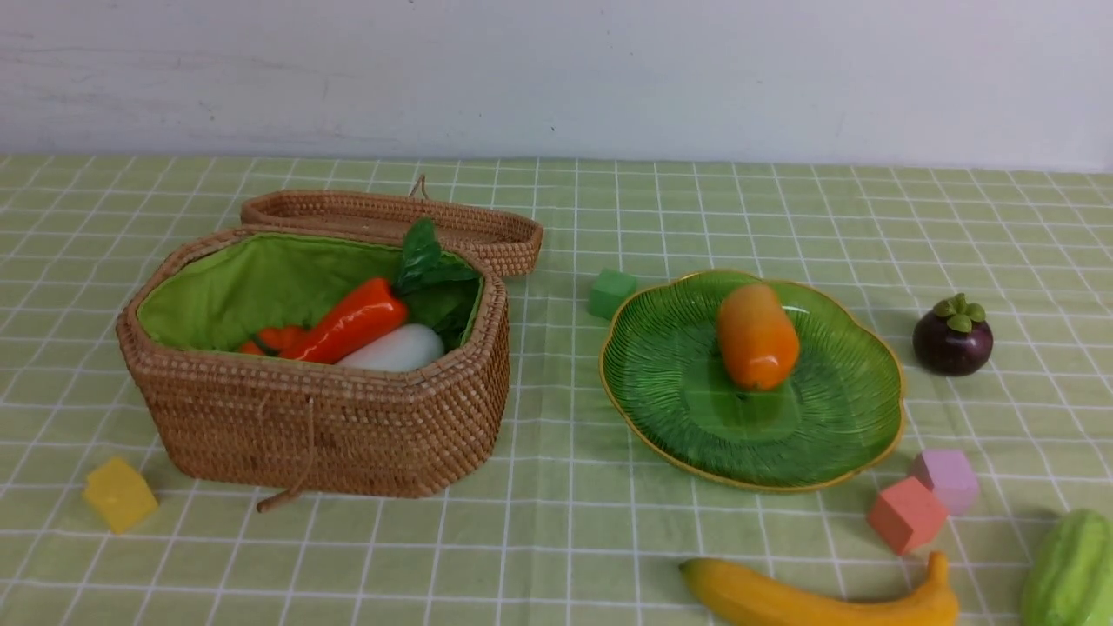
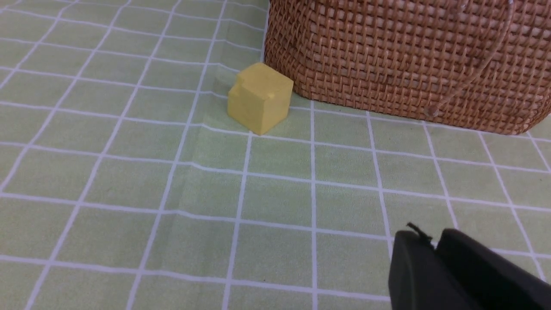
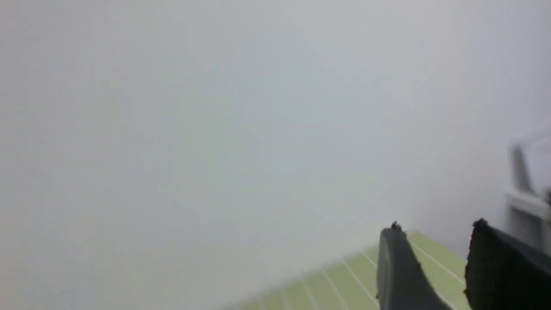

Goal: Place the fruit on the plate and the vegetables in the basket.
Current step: Use the right arm to grab a banana and put it into the right plate

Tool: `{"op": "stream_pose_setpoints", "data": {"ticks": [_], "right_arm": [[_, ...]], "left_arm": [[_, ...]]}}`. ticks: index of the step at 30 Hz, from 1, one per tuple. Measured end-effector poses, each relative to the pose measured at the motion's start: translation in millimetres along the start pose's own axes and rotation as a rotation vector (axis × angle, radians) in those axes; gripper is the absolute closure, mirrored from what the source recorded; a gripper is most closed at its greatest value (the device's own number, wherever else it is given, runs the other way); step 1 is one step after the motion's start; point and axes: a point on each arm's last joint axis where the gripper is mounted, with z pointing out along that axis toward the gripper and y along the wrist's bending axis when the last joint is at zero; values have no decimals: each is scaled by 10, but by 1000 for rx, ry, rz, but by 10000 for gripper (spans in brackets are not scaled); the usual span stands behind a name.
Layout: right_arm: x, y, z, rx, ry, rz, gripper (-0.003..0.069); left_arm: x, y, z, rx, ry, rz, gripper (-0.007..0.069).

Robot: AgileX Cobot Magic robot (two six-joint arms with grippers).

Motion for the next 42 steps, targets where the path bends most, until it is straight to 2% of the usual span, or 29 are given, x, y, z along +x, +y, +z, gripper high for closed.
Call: {"op": "stream_pose_setpoints", "data": {"ticks": [2,5,9,11,13,16,18,21,22,23,24,25,28,29,30,33,37,42], "right_arm": [[147,-4,262,64,136,-98,418],[334,39,505,51,246,-178,418],[749,320,789,-112,496,-254,418],[1050,531,836,-226,696,-334,418],[1226,673,834,-308,817,-401,418],[1586,1038,735,-580,1038,-640,418],[1727,1193,651,-748,1086,-793,417],[2066,1437,421,-1091,1133,-1128,396],[2064,1439,421,-1101,1126,-1138,393],[2182,1496,354,-1194,1134,-1235,368],[2196,1501,349,-1203,1134,-1245,363],[2276,1530,328,-1245,1142,-1290,330],[2351,1560,351,-1264,1145,-1330,234],[2352,1560,352,-1264,1144,-1332,227],[2352,1552,382,-1257,1137,-1346,164],[2336,1509,495,-1220,1117,-1356,80],[2298,1441,705,-1142,1066,-1323,52],[2318,1374,987,-1056,994,-1263,106]], "left_arm": [[0,0,0,0,0,0,557],[0,0,0,0,0,0,554],[0,0,0,0,0,0,551],[0,0,0,0,0,0,549],[0,0,0,0,0,0,547],[0,0,0,0,0,0,545],[0,0,0,0,0,0,545],[0,0,0,0,0,0,545],[0,0,0,0,0,0,545],[0,0,0,0,0,0,545],[0,0,0,0,0,0,543],[0,0,0,0,0,0,543],[0,0,0,0,0,0,539],[0,0,0,0,0,0,539],[0,0,0,0,0,0,536],[0,0,0,0,0,0,533],[0,0,0,0,0,0,533],[0,0,0,0,0,0,533]]}}
